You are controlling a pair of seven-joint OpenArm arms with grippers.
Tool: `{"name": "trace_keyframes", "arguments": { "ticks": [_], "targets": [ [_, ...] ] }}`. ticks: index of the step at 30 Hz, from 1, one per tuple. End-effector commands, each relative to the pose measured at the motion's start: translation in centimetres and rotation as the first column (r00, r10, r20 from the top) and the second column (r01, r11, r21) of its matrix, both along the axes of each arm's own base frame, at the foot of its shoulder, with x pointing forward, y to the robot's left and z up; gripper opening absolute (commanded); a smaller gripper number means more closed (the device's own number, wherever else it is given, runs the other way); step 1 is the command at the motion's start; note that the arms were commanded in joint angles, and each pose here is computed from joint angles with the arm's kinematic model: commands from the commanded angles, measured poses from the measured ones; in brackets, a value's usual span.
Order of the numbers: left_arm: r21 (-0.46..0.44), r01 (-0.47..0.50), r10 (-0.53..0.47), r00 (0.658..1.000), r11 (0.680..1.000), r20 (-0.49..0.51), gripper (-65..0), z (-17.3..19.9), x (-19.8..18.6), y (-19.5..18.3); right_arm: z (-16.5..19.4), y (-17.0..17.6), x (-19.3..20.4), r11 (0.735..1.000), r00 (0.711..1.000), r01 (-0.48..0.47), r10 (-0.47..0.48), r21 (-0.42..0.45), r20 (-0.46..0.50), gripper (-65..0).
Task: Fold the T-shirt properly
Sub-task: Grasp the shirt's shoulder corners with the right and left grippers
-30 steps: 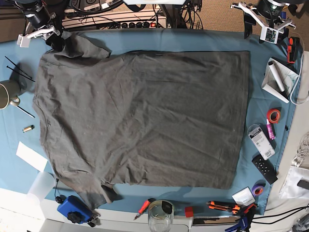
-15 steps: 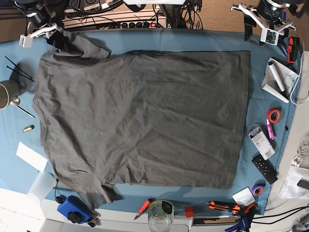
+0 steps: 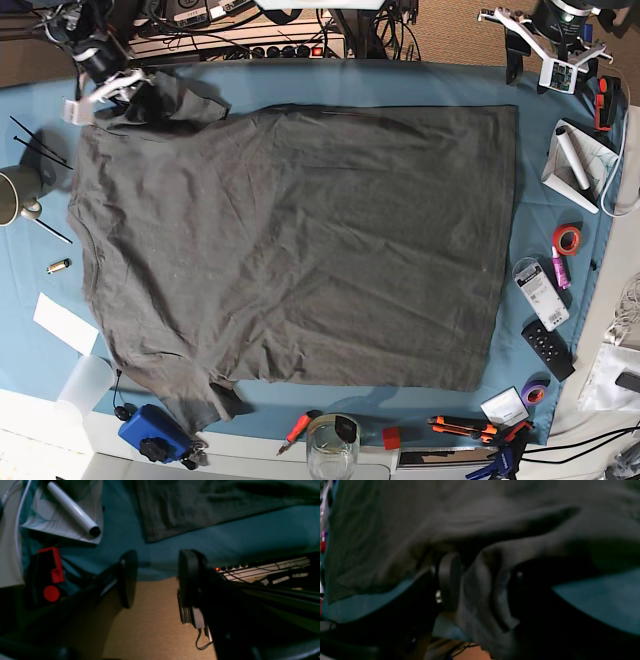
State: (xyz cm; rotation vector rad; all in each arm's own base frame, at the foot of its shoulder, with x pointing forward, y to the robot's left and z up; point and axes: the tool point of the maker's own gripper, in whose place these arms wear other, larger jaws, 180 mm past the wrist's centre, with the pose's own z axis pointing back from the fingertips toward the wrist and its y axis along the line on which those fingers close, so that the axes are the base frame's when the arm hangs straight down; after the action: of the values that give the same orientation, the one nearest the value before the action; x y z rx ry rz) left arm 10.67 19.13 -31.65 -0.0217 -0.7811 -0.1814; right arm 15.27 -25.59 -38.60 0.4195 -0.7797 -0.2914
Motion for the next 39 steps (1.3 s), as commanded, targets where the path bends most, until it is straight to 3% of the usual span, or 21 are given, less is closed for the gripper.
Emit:
{"name": "trace_keyframes", "arguments": {
  "ticks": [1,5,11,22,30,39],
  "targets": [
    [0.000,0.009,-0.009,1.000,1.000,0.021,-37.9,0.7,0.1,-0.1,0.3,-0.4,-0.2,1.000,1.000,-0.010,0.010,-0.022,-0.004,-37.8],
    [-0.009,0.007,-0.006,1.000,1.000,0.028,-37.9,0.8,0.2,-0.2,0.3,-1.7,-1.0,0.999,0.999,0.026,-0.027,-0.040,-0.025,-37.8],
    [-0.101,-0.011,0.019,0.997,0.995,0.076,-37.9,1.5,1.7,-1.1,1.7,-4.7,-2.2,0.993,0.994,0.105,-0.106,-0.060,-0.012,-37.8],
    [-0.163,-0.116,0.135,0.985,0.980,0.106,-37.9,1.5,4.9,-0.7,2.5,-6.3,-3.3,0.990,0.994,0.102,-0.105,-0.093,-0.027,-37.8],
    [-0.236,-0.275,0.270,0.961,0.932,-0.051,-37.9,-4.5,4.0,0.5,2.6,-6.1,-3.2,0.992,0.995,0.101,-0.102,-0.078,-0.020,-37.8],
    [-0.280,-0.282,0.286,0.958,0.918,-0.027,-37.9,-4.3,5.7,0.1,2.6,-6.1,-3.3,0.992,0.995,0.099,-0.101,-0.078,-0.022,-37.8]
  ]
}}
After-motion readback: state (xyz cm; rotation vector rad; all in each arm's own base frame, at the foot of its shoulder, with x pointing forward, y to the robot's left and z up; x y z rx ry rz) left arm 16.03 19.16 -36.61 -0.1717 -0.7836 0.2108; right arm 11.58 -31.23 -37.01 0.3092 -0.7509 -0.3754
